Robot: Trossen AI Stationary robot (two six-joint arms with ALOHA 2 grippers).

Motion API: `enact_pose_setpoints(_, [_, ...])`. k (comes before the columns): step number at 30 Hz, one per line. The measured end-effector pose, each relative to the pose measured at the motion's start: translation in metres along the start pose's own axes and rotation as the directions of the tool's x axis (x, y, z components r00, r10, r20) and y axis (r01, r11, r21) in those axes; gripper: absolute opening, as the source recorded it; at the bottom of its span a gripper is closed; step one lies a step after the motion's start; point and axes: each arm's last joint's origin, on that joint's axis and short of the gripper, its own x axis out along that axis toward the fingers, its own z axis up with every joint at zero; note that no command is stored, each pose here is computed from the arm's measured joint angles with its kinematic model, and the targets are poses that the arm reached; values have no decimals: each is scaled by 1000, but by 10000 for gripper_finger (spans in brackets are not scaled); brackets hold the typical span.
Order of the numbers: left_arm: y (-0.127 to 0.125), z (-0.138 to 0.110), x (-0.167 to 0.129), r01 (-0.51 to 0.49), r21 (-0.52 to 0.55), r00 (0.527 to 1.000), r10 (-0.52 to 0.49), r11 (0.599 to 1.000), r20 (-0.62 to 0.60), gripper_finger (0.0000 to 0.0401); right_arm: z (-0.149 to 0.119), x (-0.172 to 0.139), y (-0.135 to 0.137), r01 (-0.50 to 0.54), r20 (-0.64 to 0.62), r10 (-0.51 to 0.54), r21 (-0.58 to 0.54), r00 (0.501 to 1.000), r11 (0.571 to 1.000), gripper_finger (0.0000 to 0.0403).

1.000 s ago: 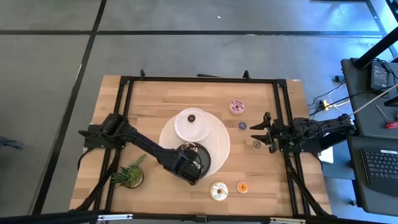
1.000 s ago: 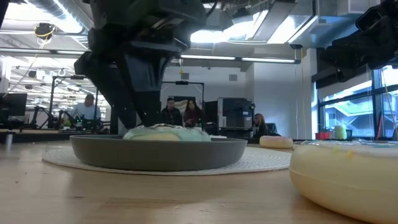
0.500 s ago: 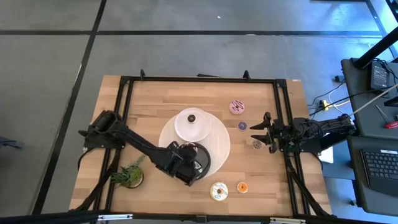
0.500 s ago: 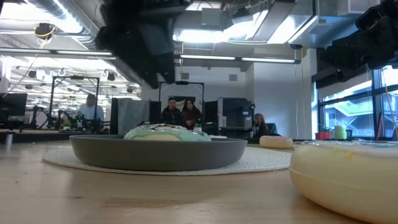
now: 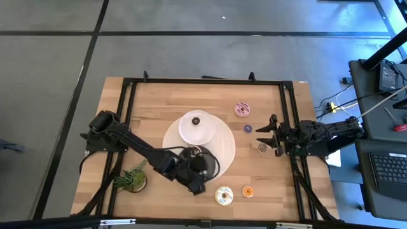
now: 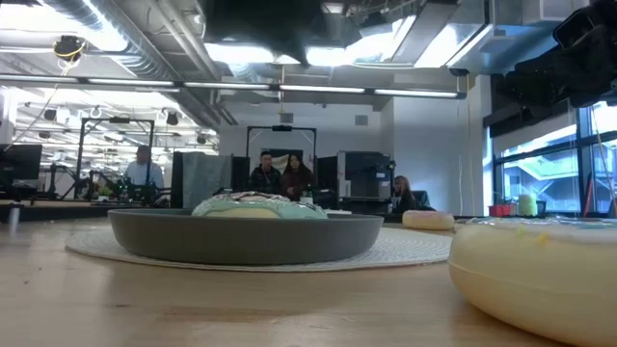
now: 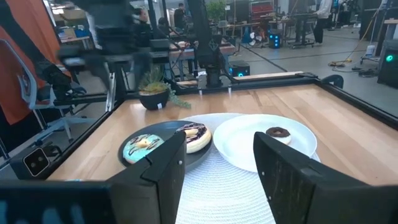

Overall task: Pick & Place donuts
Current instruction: Put the large white donut on the black plate

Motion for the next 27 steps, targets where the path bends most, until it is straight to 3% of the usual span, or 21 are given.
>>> enact_pose_setpoints(4, [-15, 13, -1, 209, 77, 974, -215, 975, 74, 169, 0, 0, 0, 0, 0, 0, 0, 1000, 1000, 188])
enact_pose_setpoints(8, [-24, 21, 1, 281, 116, 941, -297, 953, 160, 169, 0, 0, 0, 0, 0, 0, 0, 1000, 1000, 188])
enact_pose_setpoints(20, [-24, 25, 6, 211, 203, 938, -257, 956, 235, 170, 0, 0, 0, -1, 0, 1, 1, 1000, 1000, 188])
enact_pose_setpoints(27, [-25, 21, 31, 262, 201, 933, -301, 944, 197, 206, 0, 0, 0, -1, 0, 1, 0, 1000, 1000, 188])
